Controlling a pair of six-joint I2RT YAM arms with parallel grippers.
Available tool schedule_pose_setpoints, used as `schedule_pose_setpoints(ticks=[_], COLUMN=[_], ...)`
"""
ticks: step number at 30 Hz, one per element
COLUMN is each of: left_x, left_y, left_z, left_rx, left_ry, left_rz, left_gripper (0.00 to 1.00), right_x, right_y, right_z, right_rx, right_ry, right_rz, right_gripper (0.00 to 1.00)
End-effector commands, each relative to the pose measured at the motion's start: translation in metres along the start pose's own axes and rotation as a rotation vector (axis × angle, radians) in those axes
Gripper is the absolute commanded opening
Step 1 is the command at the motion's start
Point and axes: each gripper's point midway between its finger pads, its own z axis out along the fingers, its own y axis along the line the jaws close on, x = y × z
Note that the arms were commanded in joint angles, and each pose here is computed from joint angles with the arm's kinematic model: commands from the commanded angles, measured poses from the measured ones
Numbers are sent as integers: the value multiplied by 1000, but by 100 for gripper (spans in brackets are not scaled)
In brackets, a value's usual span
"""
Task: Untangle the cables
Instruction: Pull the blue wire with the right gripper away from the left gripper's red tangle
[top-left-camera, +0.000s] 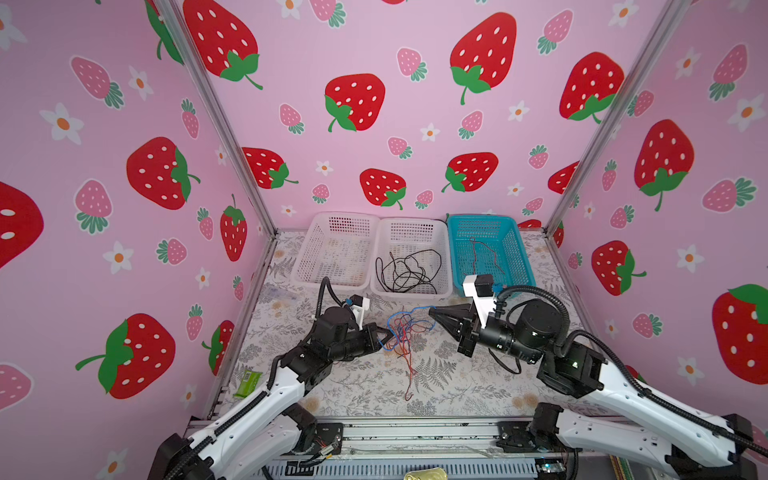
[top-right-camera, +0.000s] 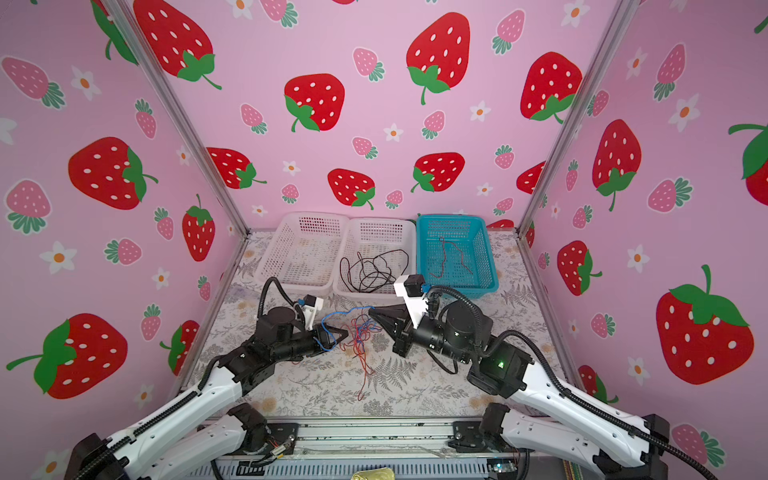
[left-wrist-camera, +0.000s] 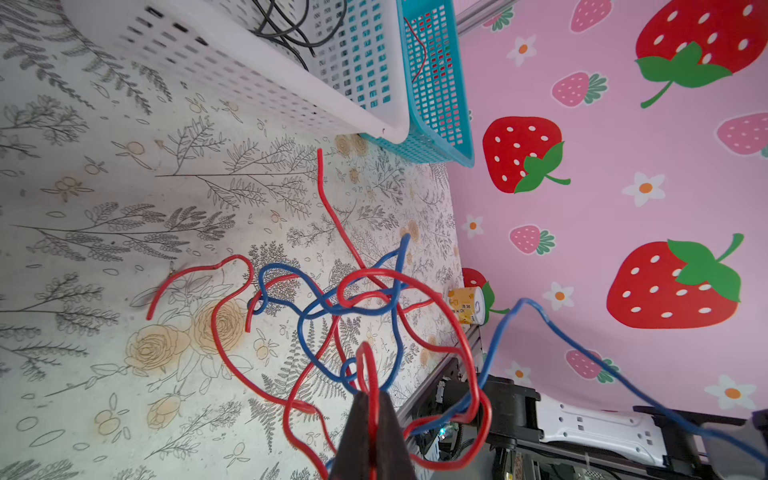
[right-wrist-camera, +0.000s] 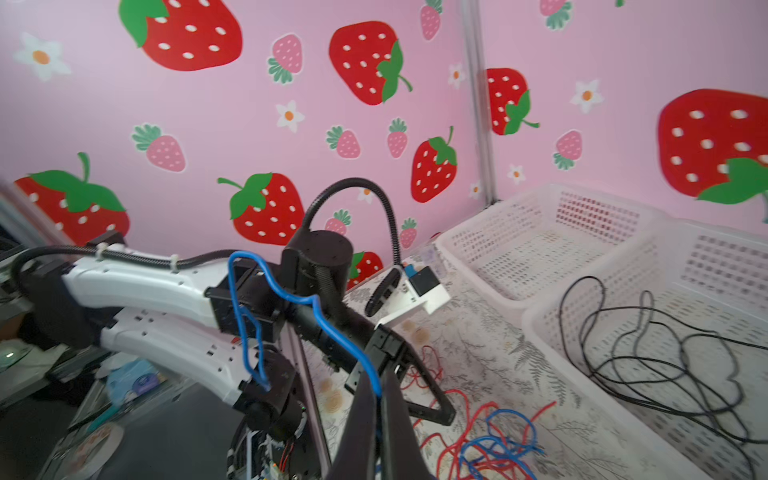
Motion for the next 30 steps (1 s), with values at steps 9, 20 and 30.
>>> schedule_pose_setpoints(ticks=[9,20,30], left_x=[13,14,-4], left_y=[68,96,104], left_z=[-10,-17,-32], left_rx=[-245,-329,-364], left_ry=[3,-7,-63], left_rz=[-92,-138,-184], left_gripper=[0,0,0], right_x=[-92,-144,-161], right_y=[-81,-95,-105], right_z=[-63,-127,-183], right_rx=[524,764,969], right_ry=[-113,-186,-206], right_rz=[-56,-112,-153], right_gripper=[0,0,0])
